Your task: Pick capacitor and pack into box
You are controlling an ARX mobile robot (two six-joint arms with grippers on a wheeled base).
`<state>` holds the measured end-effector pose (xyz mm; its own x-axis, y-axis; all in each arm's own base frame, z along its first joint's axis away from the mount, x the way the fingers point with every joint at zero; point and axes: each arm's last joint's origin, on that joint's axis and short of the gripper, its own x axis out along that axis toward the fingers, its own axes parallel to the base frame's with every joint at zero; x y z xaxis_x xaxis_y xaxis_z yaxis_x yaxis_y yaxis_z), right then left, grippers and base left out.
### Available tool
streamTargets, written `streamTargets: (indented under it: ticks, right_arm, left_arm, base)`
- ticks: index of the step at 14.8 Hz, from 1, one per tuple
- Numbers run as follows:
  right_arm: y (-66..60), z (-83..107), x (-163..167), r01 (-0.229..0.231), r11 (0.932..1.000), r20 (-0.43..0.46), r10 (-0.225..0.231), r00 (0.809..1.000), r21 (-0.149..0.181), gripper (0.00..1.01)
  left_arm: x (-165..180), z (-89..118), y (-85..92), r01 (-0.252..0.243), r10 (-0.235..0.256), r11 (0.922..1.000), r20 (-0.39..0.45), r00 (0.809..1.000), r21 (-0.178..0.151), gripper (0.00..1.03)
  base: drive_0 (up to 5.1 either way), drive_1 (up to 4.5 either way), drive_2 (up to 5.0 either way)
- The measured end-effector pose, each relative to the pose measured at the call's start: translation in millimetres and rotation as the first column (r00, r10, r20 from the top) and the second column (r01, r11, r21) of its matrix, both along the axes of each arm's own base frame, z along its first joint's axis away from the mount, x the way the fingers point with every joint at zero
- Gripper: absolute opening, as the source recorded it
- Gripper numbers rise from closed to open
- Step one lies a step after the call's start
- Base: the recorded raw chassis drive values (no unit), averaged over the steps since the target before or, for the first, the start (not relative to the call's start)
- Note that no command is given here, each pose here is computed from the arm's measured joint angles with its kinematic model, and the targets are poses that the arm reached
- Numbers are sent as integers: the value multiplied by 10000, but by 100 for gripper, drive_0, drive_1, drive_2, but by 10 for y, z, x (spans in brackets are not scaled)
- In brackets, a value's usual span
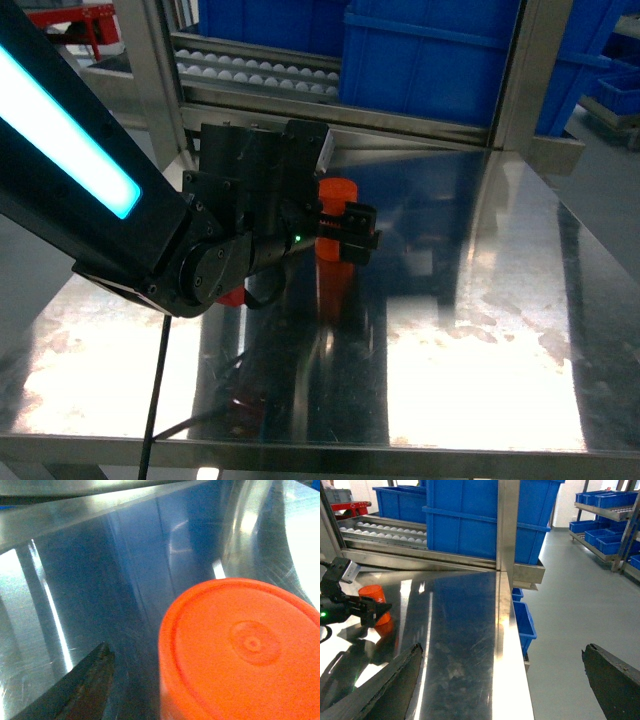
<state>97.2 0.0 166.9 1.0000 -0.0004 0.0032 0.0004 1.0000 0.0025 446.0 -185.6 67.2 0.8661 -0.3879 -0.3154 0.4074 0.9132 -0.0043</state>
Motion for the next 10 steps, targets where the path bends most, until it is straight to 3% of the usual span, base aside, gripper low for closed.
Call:
streamTargets:
  ticks: [3,4,6,8,10]
  right_arm:
    - [0,0,0,0,10000,-4,0,10000,0,98]
    - [0,0,0,0,10000,0,0,10000,0,98]
    - [0,0,0,0,10000,-4,0,10000,0,98]
    - [0,0,0,0,10000,-4,0,10000,0,98]
    - [0,0,0,0,10000,-4,0,10000,0,98]
  left_arm:
    - [-4,-13,2,-15,15,10000,-126,9999,18,51]
    - [-33,-2,14,-32,31,10000,-93,10000,-11,46]
    - [-161,135,107,-238,239,9997,95,9997,-112,45]
    - [-357,555,331,-845,900,9950,1123,9896,-535,45]
    - [-725,944,650,-1794,1953,9793,2027,9596,-939,45]
  base:
    - [0,0,0]
    - [0,0,0]
    - [0,0,0]
    - [0,0,0]
    - [0,0,0]
